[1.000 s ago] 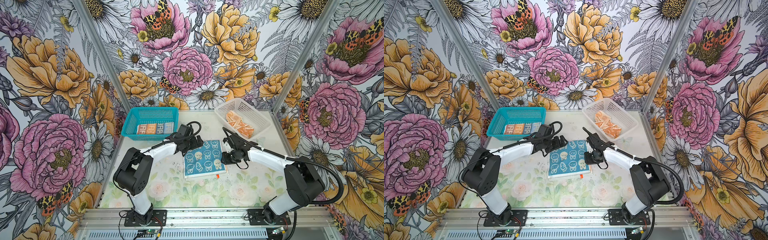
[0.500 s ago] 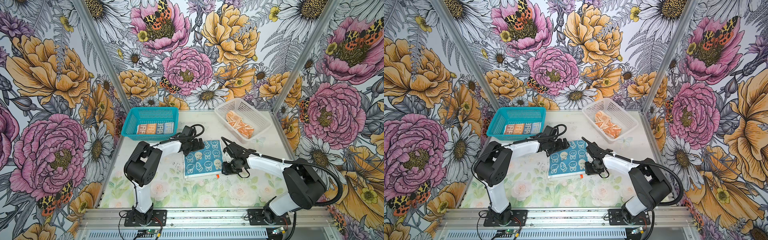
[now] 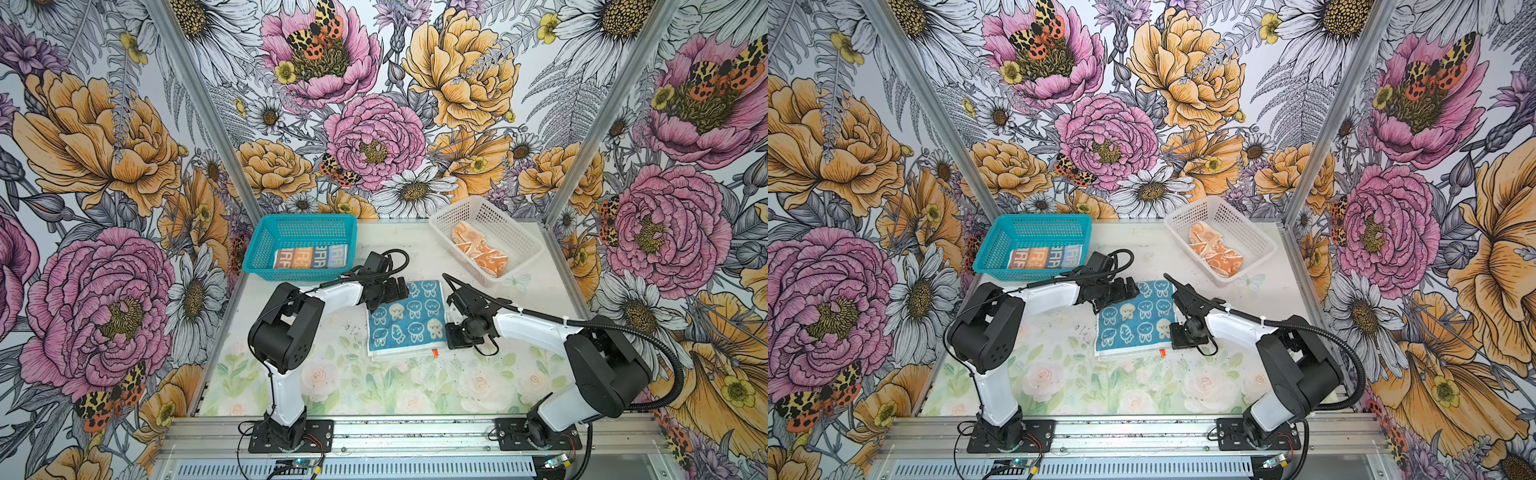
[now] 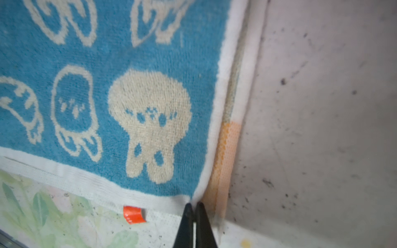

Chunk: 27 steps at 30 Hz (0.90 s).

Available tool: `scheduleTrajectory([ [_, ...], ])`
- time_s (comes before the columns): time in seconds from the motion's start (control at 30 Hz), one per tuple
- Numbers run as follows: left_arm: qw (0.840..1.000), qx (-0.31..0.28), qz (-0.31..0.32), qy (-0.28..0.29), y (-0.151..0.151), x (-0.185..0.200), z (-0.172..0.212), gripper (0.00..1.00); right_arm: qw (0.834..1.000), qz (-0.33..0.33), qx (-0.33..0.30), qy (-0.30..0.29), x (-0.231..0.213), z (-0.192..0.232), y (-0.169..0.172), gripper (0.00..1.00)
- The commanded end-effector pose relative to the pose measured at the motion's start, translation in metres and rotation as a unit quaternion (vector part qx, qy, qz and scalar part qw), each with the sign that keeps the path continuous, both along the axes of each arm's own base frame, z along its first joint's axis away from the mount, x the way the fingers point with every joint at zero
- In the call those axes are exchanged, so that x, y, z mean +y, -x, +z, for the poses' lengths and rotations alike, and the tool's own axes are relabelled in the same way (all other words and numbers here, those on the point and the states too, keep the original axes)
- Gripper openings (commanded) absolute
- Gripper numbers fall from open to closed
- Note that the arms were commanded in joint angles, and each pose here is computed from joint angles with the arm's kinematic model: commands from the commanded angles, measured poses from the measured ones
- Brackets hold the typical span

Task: Fold and stack the towels

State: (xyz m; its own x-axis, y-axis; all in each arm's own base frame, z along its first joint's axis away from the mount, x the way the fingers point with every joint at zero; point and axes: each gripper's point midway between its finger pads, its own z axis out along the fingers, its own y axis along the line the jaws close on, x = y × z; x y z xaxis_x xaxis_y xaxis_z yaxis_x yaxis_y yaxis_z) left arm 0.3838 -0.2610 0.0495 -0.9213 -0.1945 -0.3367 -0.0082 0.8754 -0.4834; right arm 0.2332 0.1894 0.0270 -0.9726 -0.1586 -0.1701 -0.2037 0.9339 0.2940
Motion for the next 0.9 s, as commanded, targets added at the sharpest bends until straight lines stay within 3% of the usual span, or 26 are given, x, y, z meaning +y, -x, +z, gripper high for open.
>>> scheduleTrajectory([
  [0.0,1.0,-0.007,-0.004,-0.022,-0.001,0.004,-0.002,0.99,0.999,-0.002,-0.032,-0.016,0.001,0.022,-0.005,0.0],
  [0.6,0.999,-0.007,-0.006,-0.034,-0.002,0.007,-0.002,0.99,1.0,-0.008,-0.008,-0.001,-0.02,0.006,0.022,0.0],
  [0.87,0.998,-0.052,-0.038,-0.006,-0.007,-0.012,0.04,0.99,0.998,-0.006,-0.054,-0.025,-0.007,0.038,-0.009,0.5],
])
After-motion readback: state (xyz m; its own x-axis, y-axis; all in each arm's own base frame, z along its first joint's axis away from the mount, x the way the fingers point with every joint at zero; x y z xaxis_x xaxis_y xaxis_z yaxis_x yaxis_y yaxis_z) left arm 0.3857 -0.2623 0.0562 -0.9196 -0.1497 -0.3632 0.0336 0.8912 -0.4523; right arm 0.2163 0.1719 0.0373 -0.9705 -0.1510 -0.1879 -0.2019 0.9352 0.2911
